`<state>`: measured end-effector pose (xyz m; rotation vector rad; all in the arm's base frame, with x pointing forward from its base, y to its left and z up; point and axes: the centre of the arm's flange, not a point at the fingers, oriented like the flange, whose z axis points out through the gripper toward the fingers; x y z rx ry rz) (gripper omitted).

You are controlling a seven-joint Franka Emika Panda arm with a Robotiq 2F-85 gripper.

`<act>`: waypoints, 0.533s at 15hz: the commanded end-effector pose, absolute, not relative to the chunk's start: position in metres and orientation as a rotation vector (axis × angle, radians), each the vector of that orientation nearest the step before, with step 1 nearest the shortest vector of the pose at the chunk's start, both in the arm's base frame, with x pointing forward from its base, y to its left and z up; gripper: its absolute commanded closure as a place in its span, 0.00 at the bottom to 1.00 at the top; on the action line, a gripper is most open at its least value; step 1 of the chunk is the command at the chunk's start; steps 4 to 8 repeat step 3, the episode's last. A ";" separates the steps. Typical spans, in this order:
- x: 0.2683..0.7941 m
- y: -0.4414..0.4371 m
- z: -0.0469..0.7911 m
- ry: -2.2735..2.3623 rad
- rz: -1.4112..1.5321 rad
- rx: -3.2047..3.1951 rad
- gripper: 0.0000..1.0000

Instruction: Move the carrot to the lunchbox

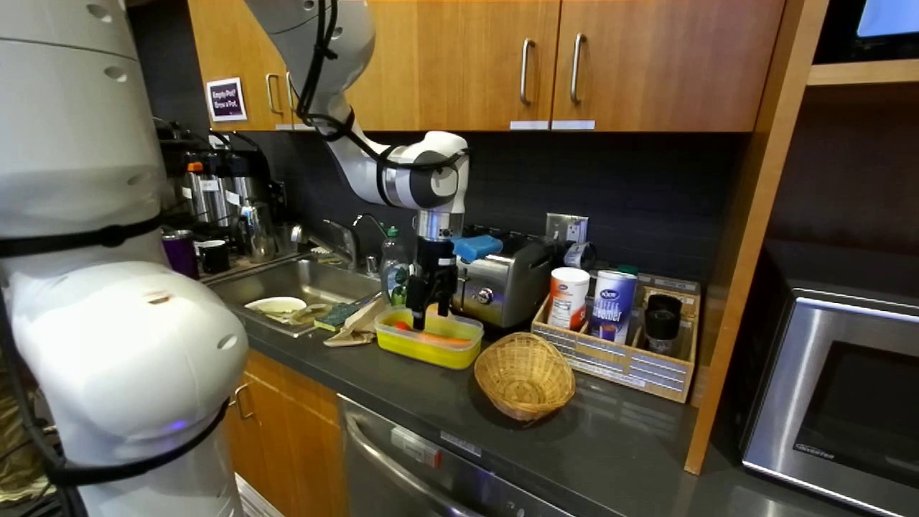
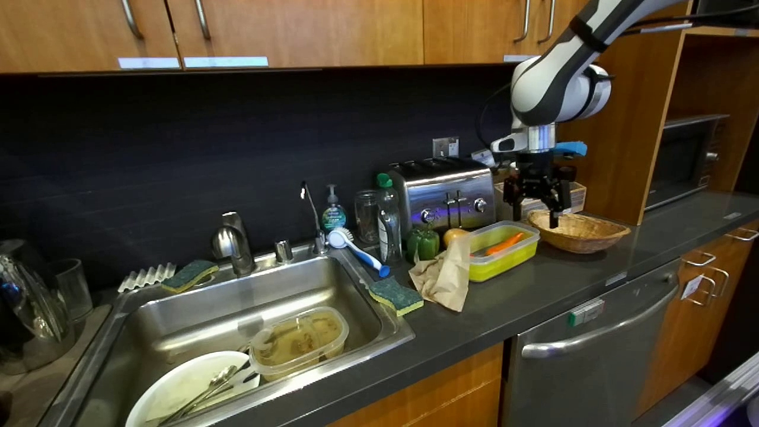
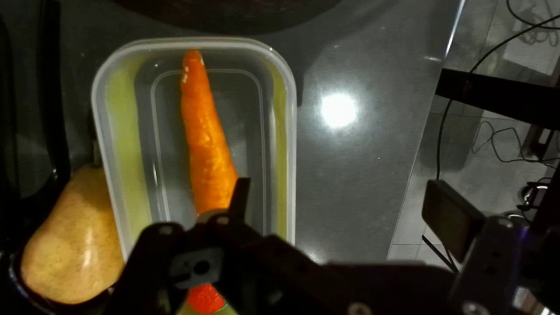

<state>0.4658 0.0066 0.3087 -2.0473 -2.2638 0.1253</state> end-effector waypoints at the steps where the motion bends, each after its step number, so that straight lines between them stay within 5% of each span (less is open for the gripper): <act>1: 0.441 0.000 0.324 -2.206 0.096 -2.155 0.00; 8: 0.436 -0.005 0.328 -2.180 0.062 -2.190 0.00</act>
